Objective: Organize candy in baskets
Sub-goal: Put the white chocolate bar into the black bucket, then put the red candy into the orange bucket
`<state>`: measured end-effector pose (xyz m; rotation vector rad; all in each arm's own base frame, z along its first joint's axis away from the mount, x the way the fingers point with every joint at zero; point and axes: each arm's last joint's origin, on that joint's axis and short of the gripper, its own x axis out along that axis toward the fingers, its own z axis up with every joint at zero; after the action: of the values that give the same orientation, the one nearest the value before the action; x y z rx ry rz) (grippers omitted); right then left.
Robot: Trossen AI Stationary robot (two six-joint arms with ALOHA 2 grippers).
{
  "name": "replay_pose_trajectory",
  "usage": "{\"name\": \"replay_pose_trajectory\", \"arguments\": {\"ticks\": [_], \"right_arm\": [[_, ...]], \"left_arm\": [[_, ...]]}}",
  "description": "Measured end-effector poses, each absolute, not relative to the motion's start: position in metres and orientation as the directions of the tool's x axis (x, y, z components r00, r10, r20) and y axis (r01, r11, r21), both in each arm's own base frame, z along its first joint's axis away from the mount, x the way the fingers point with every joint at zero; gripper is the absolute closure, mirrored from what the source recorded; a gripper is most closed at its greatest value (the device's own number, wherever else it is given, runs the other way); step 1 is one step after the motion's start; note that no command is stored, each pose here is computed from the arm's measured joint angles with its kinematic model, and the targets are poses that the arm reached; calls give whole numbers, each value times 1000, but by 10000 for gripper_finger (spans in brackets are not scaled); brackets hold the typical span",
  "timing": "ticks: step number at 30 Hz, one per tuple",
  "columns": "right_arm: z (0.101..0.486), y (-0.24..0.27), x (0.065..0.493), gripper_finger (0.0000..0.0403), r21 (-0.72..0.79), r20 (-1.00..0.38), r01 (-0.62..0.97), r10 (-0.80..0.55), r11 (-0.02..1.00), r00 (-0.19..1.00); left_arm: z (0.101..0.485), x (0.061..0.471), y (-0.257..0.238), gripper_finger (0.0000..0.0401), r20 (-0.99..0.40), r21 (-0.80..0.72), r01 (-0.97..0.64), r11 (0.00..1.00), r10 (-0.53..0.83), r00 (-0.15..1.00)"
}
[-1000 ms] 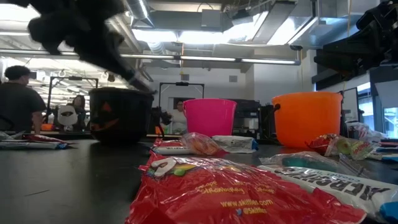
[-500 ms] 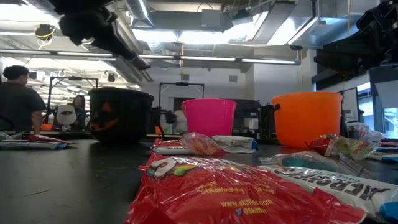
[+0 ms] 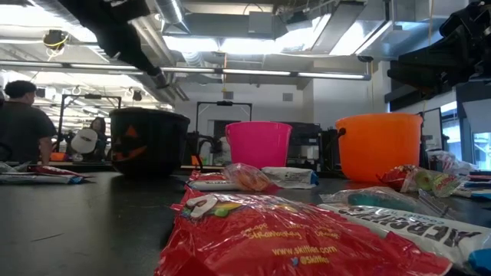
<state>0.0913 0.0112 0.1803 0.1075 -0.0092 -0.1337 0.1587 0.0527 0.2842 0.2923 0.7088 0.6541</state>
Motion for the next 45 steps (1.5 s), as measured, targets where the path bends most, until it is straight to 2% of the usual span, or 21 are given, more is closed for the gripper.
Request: {"name": "replay_pose_trajectory", "arguments": {"ticks": [11,14,21,26,31,37,45], "right_arm": [[180,11,91,189,107,1,133,-134,985,991],[180,11,91,189,107,1,133,-134,985,991],[180,11,91,189,107,1,133,-133,985,991],[180,11,91,189,107,2,133,-133,985,991],[180,11,91,189,107,2,133,-133,985,991],[180,11,91,189,108,2,133,-134,985,991],[180,11,91,189,107,1,133,-134,985,991]], "left_arm": [[281,151,79,393,-550,385,-521,762,642,533],[281,150,82,365,-550,386,-535,752,653,521],[281,149,83,273,-549,368,-560,742,660,513],[283,150,79,237,-548,352,-535,768,632,548],[289,150,69,231,-508,359,-469,807,590,627],[301,143,55,243,-430,355,-434,828,557,710],[314,127,37,261,-342,277,-366,888,447,826]]}}
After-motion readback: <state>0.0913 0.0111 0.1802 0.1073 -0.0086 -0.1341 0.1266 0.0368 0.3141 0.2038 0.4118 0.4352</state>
